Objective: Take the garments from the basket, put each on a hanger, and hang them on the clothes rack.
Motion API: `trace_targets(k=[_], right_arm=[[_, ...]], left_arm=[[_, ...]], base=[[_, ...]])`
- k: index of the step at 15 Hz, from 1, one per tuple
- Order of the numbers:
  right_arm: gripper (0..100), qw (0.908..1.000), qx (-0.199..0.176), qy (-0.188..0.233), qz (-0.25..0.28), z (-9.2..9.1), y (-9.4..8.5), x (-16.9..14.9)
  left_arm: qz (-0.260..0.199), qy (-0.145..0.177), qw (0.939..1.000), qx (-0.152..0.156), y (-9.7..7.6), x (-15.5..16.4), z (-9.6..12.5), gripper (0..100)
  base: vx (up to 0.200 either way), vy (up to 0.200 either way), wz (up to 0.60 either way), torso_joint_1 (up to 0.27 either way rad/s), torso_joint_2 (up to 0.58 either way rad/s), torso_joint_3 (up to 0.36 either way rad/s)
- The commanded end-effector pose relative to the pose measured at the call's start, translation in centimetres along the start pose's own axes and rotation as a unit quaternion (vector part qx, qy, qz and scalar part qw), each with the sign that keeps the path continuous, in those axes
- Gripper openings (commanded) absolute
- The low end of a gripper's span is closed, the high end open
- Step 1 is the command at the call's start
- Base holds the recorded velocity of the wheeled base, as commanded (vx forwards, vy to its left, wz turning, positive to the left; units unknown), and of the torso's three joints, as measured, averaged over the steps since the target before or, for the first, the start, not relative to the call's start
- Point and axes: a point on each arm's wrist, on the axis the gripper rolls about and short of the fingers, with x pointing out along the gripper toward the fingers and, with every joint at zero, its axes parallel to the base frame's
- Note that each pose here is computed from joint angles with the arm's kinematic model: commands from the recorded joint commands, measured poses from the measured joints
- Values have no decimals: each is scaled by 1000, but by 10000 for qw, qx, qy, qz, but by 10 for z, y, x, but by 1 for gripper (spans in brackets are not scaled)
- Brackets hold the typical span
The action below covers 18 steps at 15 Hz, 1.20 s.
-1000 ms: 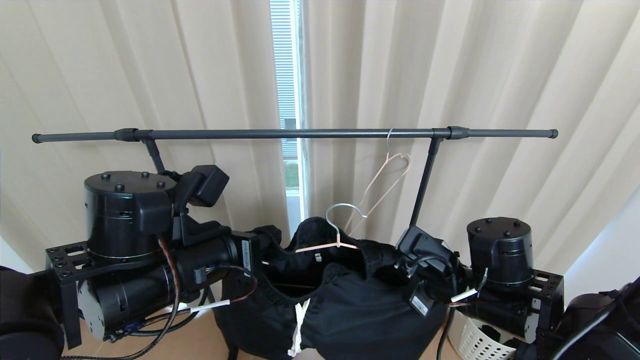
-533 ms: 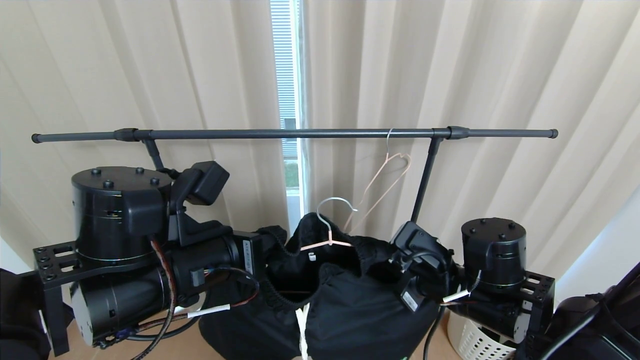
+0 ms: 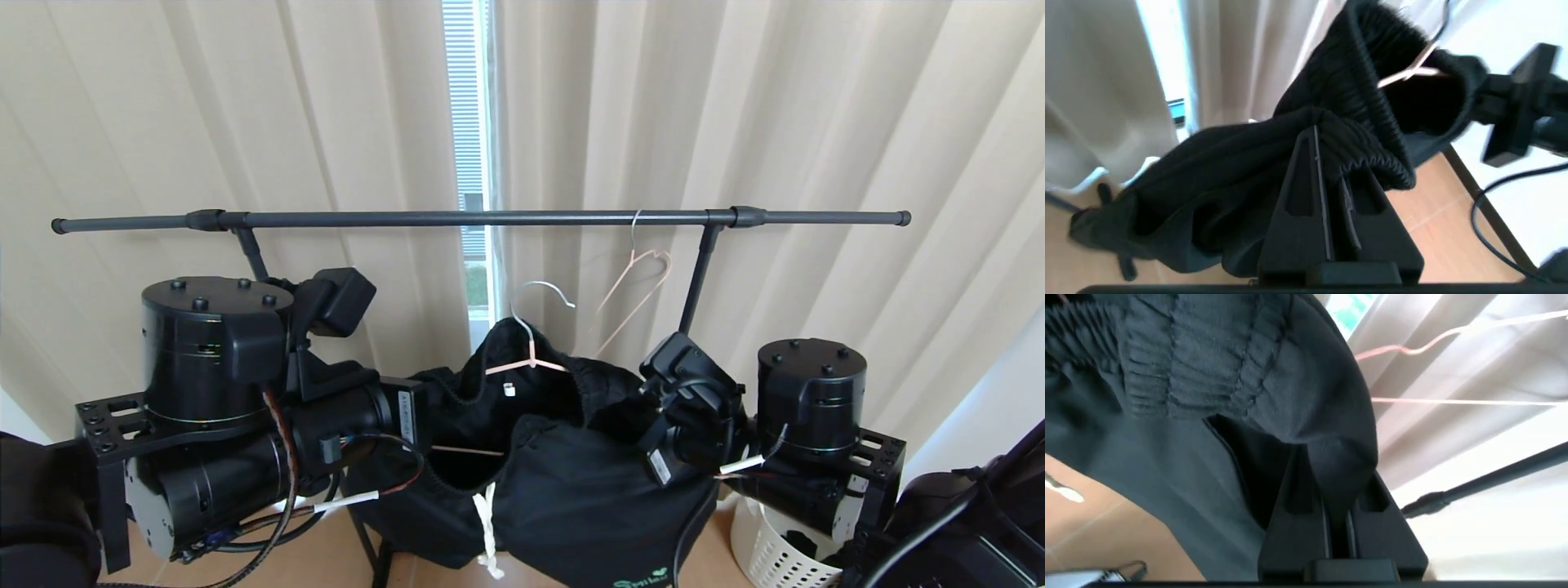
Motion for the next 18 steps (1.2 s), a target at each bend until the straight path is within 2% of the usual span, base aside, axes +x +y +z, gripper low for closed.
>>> trace_targets(k=[1,5,8,11,15,17,18], right_arm=[[0,9999,113,-98,-64,6,-2,2],[0,9994,235,-229,-111,11,-3,3],[0,9985,347,-413,-136,14,-3,4],[0,9984,368,-424,-61,14,1,3],[0,9978,429,-503,9,16,5,2],[0,9969,417,-666,2,17,6,1],[0,9968,413,-677,15,18,7,1]], left_arm=[[31,46,10000,8,1,2,-2,0],[29,243,9993,287,2,2,-13,0],[-84,349,9988,336,-1,1,-20,0],[-250,391,9982,375,-3,0,-26,0],[-405,115,9985,357,-8,9,-30,0],[-524,-178,9979,334,-10,18,-37,0],[-544,-196,9978,334,-10,18,-37,0]], base=[[0,0,0,0,0,0],[0,0,0,0,0,0],[0,0,0,0,0,0],[0,0,0,0,0,0],[0,0,0,0,0,0],[0,0,0,0,0,0],[0,0,0,0,0,0]])
